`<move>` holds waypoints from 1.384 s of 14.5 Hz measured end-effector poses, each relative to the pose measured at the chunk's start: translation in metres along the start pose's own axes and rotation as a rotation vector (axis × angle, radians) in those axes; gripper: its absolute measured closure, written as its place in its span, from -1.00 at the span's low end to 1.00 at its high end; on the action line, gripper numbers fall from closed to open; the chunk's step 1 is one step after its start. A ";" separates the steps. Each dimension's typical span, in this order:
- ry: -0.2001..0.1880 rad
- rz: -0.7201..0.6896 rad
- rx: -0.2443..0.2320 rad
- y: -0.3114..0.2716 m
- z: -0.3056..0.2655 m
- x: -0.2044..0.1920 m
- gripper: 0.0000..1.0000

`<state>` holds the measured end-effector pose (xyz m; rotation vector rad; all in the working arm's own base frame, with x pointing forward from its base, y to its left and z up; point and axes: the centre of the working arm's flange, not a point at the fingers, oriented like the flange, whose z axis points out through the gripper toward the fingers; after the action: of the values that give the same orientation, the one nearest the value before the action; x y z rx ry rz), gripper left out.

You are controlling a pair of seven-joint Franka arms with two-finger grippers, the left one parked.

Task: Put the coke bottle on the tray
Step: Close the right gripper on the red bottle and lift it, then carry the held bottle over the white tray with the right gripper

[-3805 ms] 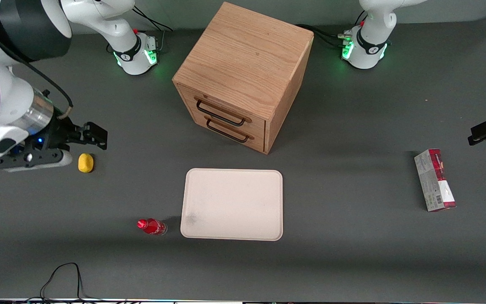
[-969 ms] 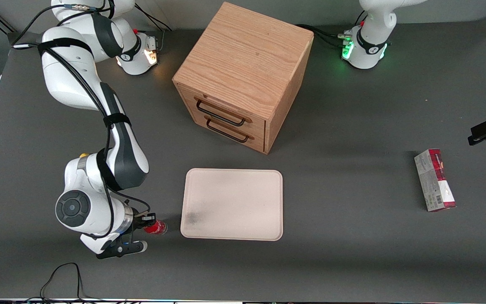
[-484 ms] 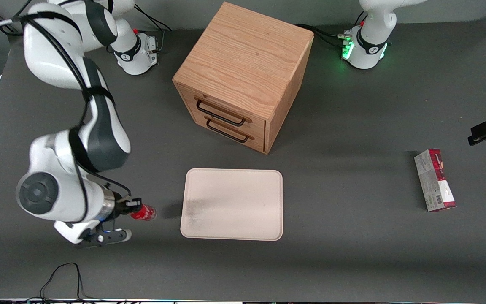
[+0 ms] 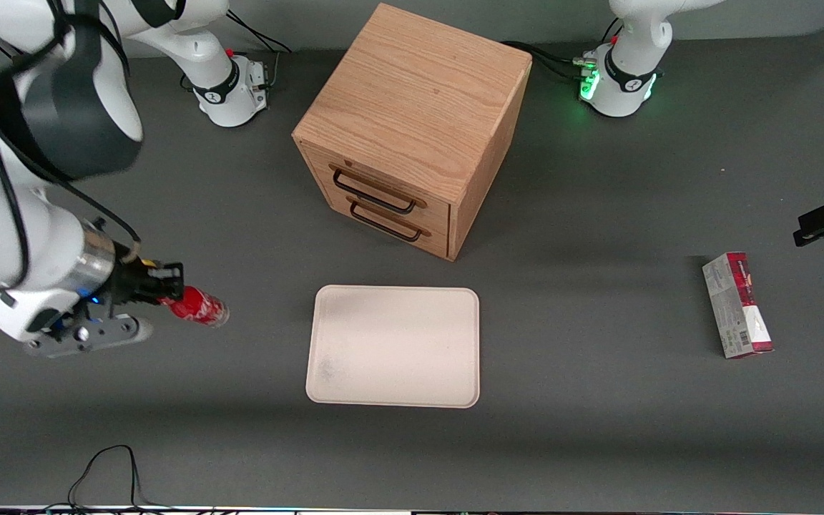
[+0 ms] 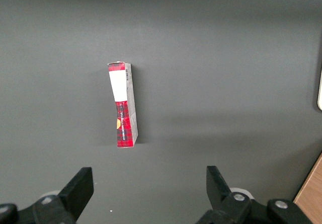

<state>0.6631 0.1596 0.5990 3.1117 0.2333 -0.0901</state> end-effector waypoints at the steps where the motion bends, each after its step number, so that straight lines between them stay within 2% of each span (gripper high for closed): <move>1: 0.000 0.000 0.000 0.000 -0.007 -0.005 0.37; 5: -0.003 -0.042 0.005 -0.026 -0.005 -0.007 0.37; 10: 0.046 -0.160 0.008 -0.113 -0.003 -0.015 0.37; 14: 0.060 -0.193 0.009 -0.137 0.008 -0.012 0.37; 17: 0.057 -0.189 0.009 -0.141 0.043 0.010 0.37; 20: 0.054 -0.187 0.008 -0.148 0.102 0.040 0.37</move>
<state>0.6743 0.3095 0.4923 3.0950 0.5263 -0.0103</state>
